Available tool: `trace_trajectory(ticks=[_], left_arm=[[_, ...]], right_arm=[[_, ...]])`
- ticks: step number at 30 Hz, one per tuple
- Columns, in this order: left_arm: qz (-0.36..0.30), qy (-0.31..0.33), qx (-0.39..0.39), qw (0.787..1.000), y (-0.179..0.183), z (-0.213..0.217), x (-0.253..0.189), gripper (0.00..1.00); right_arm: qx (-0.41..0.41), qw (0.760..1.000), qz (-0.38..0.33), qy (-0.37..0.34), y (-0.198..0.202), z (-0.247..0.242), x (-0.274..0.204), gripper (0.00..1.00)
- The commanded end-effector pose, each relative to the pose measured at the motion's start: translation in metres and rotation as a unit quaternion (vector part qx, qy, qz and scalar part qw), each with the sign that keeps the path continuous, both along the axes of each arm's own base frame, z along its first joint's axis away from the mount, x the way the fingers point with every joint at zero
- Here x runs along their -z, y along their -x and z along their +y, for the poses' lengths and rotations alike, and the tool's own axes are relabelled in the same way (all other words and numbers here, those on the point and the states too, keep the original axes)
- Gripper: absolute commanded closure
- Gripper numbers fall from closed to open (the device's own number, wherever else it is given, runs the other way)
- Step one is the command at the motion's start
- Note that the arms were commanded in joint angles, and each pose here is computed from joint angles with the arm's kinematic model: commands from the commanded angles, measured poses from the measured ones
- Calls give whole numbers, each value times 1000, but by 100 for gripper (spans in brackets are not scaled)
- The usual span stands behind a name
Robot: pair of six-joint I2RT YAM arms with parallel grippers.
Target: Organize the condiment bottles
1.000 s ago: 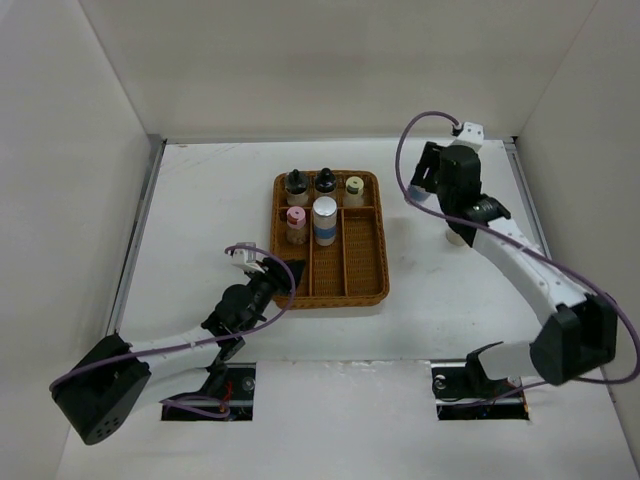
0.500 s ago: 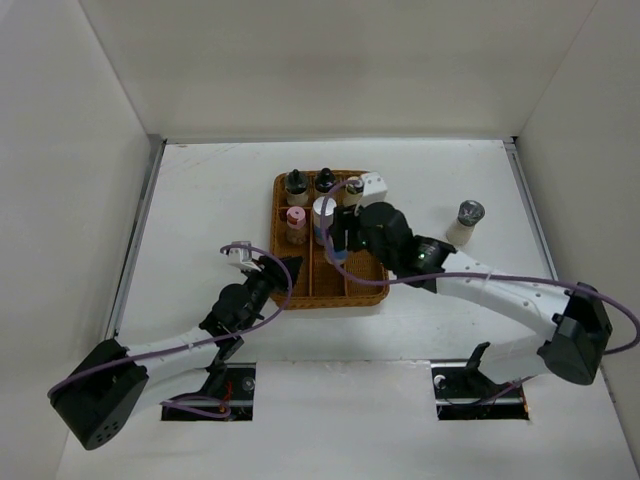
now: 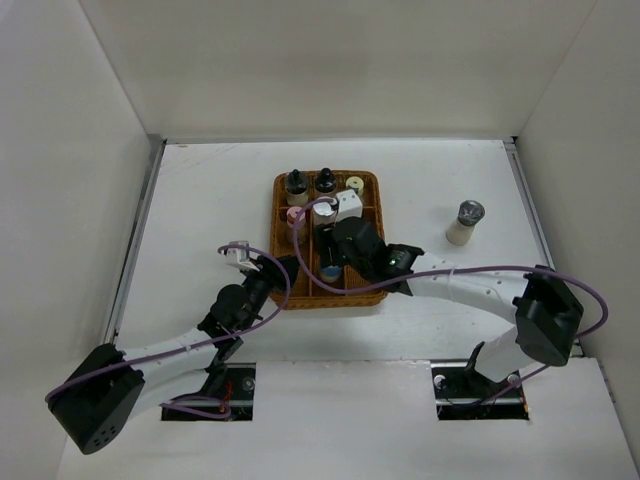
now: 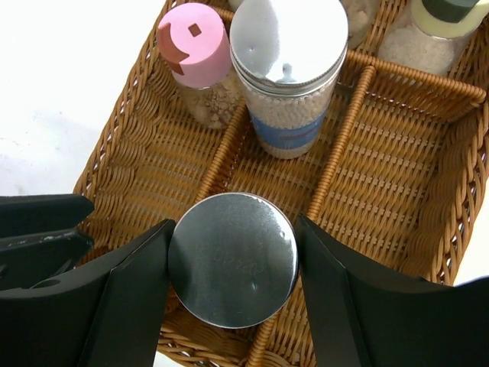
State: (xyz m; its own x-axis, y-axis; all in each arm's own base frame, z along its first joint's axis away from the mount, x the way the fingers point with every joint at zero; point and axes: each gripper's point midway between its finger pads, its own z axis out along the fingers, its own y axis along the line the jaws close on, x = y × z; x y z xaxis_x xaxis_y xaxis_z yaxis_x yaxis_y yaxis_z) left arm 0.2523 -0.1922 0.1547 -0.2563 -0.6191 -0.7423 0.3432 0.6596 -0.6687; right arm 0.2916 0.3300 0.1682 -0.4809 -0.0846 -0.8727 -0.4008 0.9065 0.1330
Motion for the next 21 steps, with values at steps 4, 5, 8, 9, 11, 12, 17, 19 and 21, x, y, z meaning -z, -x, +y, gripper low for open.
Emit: trace_trajectory(ticks=[4,5,8,9,11,12,17,19,21], left_arm=[[-17,22,3,1000,1,-1,-14,63],[-14,21,3,1000,1,-1,-12,63],[-17,22,4,1000,2,-1,-13,63],[-19,25,2,1000,2,0,-15,63],[-21,24,3,999,2,0,-16,63],[-18,22,2,1000,2,0,-14,62],[-22,26,5,999,4,0,-17,62],[-19,23,7,1000,3,-3,-15,61],[-16,22,10,1000,3,-4,-14,60]], right_arm=[[7,998,-41,-54,-1,19,-31,24],[8,997,-43,-57,-1,19,-34,22],[6,996,-51,-66,1,16,-46,15],[7,996,-56,-72,1,14,-54,14],[8,994,-66,-85,5,7,-68,12],[8,993,-71,-95,7,3,-77,12],[95,981,-106,-131,-10,-68,-104,24],[178,966,-126,-140,-25,-121,-109,39],[270,943,-143,-131,-39,-180,-107,58]])
